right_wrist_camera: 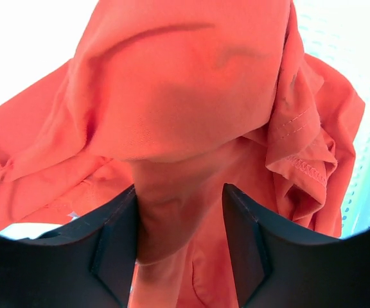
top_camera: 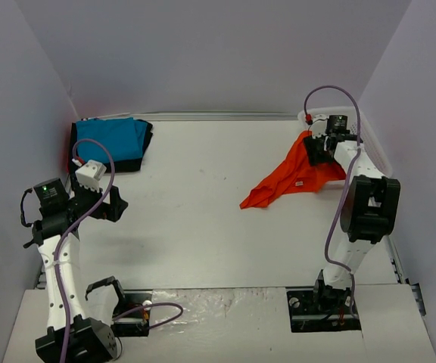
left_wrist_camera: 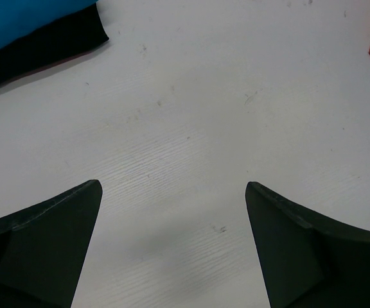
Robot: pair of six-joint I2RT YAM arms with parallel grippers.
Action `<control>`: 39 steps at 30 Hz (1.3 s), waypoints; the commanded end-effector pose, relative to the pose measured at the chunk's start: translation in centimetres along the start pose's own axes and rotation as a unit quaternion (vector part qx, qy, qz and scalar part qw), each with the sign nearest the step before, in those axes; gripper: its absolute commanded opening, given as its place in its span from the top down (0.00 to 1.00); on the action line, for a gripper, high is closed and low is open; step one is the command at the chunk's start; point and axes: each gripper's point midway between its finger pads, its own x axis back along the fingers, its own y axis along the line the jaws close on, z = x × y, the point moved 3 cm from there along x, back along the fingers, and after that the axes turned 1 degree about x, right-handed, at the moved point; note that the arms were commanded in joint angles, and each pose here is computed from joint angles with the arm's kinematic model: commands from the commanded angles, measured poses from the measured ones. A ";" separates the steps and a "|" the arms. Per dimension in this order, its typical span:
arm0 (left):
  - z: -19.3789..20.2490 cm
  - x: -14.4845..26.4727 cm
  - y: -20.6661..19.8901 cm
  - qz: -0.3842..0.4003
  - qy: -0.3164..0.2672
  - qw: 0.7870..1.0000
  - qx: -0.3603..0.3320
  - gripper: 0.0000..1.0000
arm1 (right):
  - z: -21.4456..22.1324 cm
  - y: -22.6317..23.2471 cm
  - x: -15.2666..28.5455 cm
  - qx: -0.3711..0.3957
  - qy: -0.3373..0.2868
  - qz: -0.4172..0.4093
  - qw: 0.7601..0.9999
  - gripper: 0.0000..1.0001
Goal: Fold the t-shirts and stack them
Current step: Move the tshirt to the center of the board
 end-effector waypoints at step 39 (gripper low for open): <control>-1.4 0.6 0.1 -0.002 -0.016 1.000 -0.018 0.06 | -13.5 8.2 16.3 0.104 -0.209 -0.043 0.971 1.00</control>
